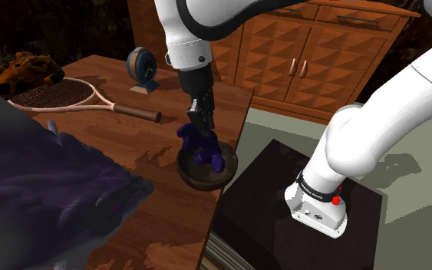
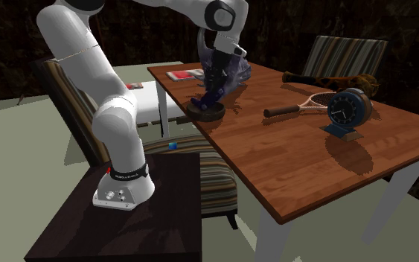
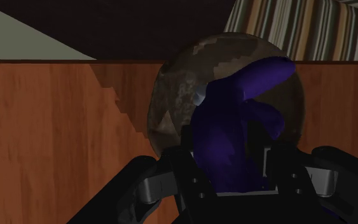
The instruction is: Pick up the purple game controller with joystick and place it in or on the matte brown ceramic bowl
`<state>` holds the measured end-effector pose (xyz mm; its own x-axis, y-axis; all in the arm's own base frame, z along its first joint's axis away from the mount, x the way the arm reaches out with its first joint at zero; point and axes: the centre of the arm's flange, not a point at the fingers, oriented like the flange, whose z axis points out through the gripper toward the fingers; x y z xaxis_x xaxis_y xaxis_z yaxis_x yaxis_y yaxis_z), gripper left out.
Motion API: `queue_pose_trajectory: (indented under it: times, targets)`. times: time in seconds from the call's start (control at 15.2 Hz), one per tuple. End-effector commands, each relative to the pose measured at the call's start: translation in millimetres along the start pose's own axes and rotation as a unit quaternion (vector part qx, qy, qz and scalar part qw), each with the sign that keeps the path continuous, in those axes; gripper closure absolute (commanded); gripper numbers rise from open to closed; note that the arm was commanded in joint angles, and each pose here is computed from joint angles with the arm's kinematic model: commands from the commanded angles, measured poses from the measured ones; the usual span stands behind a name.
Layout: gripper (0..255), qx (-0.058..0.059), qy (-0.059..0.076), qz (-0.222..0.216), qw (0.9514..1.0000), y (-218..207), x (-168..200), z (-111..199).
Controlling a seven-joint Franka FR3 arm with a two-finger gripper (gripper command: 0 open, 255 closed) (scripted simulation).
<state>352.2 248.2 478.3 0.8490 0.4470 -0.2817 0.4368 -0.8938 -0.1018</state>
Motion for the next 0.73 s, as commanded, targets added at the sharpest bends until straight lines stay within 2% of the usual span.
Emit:
queue_pose_trajectory:
  times: [0.0,0.13,0.66]
  targets:
    - [255,0.0,0.0,0.0,1.0,2,2,10]
    - [255,0.0,0.0,0.0,1.0,3,5,20]
    - [255,0.0,0.0,0.0,1.0,3,5,20]
